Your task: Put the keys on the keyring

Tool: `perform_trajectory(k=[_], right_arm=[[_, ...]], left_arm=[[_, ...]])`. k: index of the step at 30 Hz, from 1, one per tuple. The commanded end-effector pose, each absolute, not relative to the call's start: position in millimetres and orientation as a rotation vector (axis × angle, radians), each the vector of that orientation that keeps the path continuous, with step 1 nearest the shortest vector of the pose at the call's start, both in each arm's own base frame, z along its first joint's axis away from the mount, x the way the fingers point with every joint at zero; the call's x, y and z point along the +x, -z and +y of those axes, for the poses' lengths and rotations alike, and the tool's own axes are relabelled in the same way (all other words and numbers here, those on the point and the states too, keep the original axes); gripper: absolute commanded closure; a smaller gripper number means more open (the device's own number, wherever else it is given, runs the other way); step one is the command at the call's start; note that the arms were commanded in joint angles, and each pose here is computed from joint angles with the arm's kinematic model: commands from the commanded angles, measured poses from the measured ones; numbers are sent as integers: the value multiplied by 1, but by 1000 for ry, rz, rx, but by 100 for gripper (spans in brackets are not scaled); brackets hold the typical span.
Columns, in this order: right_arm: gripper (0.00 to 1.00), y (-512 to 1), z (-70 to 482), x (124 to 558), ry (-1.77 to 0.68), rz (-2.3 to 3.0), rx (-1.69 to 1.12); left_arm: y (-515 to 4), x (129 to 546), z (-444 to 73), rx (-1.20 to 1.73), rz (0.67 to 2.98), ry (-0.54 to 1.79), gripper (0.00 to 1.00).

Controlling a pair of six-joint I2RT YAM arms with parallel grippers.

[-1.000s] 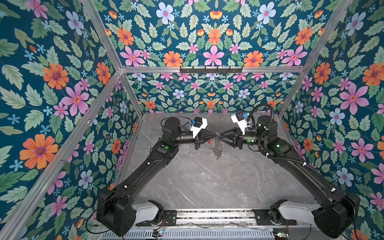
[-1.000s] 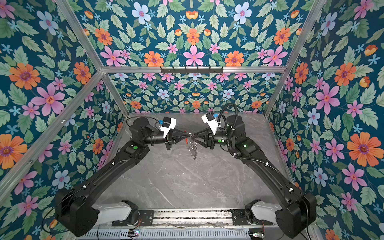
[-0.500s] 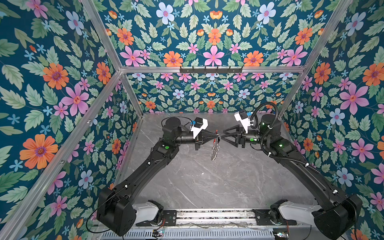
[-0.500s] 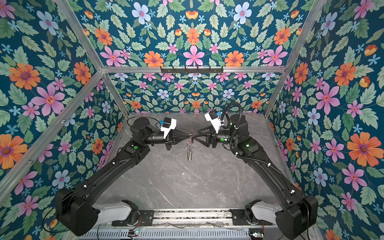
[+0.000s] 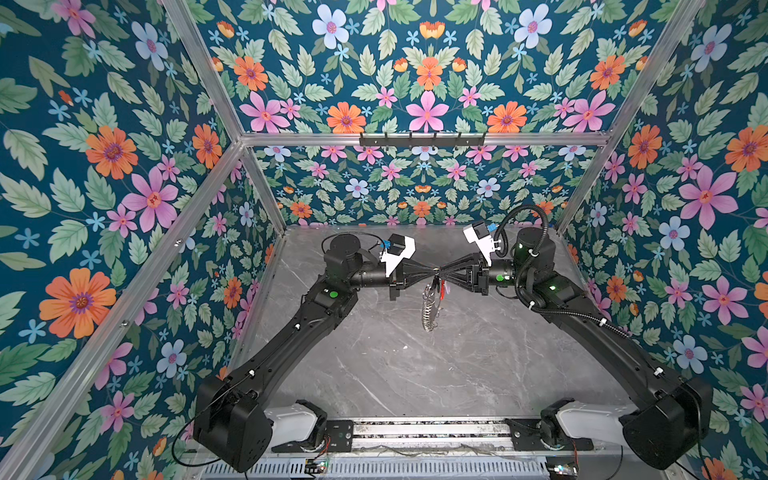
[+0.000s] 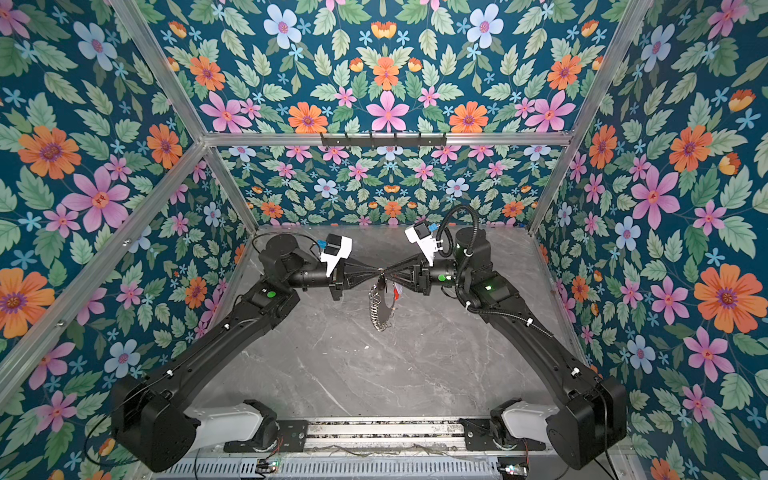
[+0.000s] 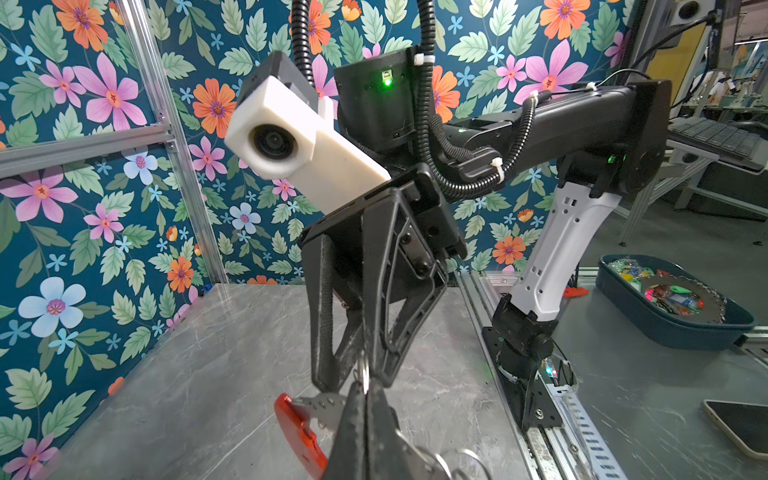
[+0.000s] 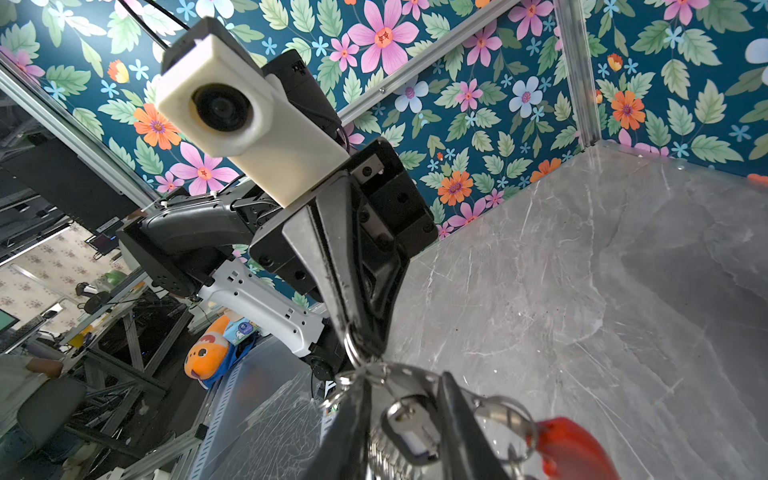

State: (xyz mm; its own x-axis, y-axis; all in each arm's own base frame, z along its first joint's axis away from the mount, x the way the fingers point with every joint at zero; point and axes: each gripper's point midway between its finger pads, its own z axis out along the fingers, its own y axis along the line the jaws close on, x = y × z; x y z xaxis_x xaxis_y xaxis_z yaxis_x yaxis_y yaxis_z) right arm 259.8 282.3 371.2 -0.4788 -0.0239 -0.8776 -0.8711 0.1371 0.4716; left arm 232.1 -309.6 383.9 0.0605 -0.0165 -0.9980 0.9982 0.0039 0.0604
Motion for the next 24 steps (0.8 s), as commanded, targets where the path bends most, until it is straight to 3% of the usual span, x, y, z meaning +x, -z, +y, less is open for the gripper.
perform_trajectory(k=[1, 7, 24], right_arm=[[81, -383, 284, 258, -1446, 1611, -901], [100, -381, 284, 257, -1453, 1612, -903], [100, -384, 291, 260, -1542, 1603, -894]], left_arm=[[-395, 229, -309, 1231, 1098, 1164, 100], [-399, 229, -307, 1220, 1075, 1163, 100], [-419, 222, -302, 1113, 931, 1261, 100]])
